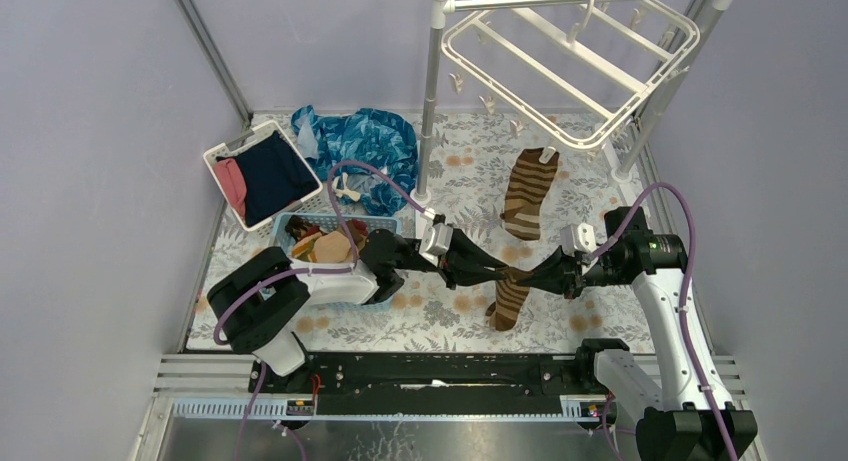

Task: Clip the socks to the hanger
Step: Pick up the sock from the bin.

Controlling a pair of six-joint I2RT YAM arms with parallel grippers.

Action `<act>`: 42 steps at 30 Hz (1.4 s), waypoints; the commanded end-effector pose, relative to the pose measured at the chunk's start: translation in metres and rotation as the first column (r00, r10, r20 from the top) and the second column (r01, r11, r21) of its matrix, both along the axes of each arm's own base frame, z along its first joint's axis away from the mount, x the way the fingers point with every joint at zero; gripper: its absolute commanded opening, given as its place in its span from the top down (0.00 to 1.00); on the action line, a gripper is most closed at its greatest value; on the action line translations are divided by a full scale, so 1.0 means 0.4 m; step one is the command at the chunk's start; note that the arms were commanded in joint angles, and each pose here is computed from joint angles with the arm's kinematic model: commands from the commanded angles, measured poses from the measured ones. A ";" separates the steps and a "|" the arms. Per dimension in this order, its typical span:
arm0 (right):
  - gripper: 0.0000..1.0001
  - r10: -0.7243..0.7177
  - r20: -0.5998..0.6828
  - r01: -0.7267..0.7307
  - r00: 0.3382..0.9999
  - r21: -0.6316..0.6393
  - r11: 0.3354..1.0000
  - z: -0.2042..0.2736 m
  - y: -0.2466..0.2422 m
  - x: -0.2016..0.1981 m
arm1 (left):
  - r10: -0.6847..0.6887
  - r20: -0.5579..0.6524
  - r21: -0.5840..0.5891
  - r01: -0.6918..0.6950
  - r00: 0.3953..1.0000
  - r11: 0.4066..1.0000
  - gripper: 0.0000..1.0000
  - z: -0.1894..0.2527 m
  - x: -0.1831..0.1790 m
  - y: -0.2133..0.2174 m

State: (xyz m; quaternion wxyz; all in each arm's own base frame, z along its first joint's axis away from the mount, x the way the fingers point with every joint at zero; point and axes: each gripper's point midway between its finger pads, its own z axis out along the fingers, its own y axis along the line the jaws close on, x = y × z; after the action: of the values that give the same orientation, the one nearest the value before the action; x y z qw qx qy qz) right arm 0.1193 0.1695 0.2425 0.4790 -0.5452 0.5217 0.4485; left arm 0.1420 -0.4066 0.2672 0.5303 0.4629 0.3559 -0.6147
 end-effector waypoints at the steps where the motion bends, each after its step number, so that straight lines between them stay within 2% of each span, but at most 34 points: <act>1: 0.97 0.010 0.009 -0.010 1.000 0.000 1.000 0.004 0.003 -0.001 | 0.044 0.009 -0.052 -0.044 0.999 0.998 0.82 0.021 0.019 0.004; 3: 0.96 0.010 0.009 -0.010 1.000 -0.001 1.000 0.004 0.002 -0.002 | 0.062 -0.012 -0.046 -0.063 0.998 0.997 1.00 0.021 0.030 0.002; 6: 0.93 0.008 0.007 -0.008 1.000 -0.008 1.000 0.003 0.001 0.000 | 0.116 -0.064 -0.027 -0.118 0.991 0.993 1.00 0.020 0.052 0.005; 9: 0.69 -0.011 -0.016 0.011 1.000 -0.027 1.000 0.012 -0.002 0.011 | 0.167 -0.120 -0.005 -0.169 0.979 0.986 1.00 0.023 0.065 0.020; 12: 0.44 -0.096 -0.055 0.090 0.994 -0.097 0.991 0.038 -0.021 0.048 | 0.227 -0.170 0.042 -0.223 0.959 0.974 1.00 0.025 0.069 0.036; 14: 0.38 -0.239 -0.056 0.227 0.969 -0.164 0.960 0.057 -0.065 0.104 | 0.279 -0.181 0.093 -0.266 0.943 0.959 1.00 0.023 0.064 0.038; 17: 0.28 -0.412 -0.057 0.395 0.910 -0.185 0.900 0.094 -0.128 0.167 | 0.358 -0.183 0.161 -0.331 0.916 0.930 1.00 0.027 0.061 0.043; 23: 0.25 -0.584 -0.035 0.575 0.811 -0.134 0.807 0.179 -0.226 0.245 | 0.413 -0.197 0.231 -0.367 0.889 0.901 1.00 0.040 0.064 0.069; 32: 0.26 -0.675 0.007 0.670 0.738 -0.119 0.732 0.263 -0.266 0.259 | 0.405 -0.198 0.209 -0.366 0.893 0.907 1.00 0.060 0.049 0.087; 38: 0.26 -0.770 -0.061 0.765 0.635 -0.090 0.638 0.265 -0.309 0.302 | 0.384 -0.197 0.202 -0.346 0.902 0.916 1.00 0.065 0.035 0.092; 42: 0.26 -0.769 -0.139 0.769 0.624 -0.066 0.636 0.249 -0.310 0.310 | 0.389 -0.200 0.199 -0.352 0.899 0.915 1.00 0.069 0.030 0.105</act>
State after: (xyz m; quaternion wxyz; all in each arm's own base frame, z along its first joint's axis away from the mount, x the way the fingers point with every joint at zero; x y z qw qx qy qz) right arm 0.2346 0.0500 0.3397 0.5769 -0.2790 0.7351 0.2213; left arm 0.1581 -0.3712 0.2883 0.5430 0.3496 0.5561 -0.5232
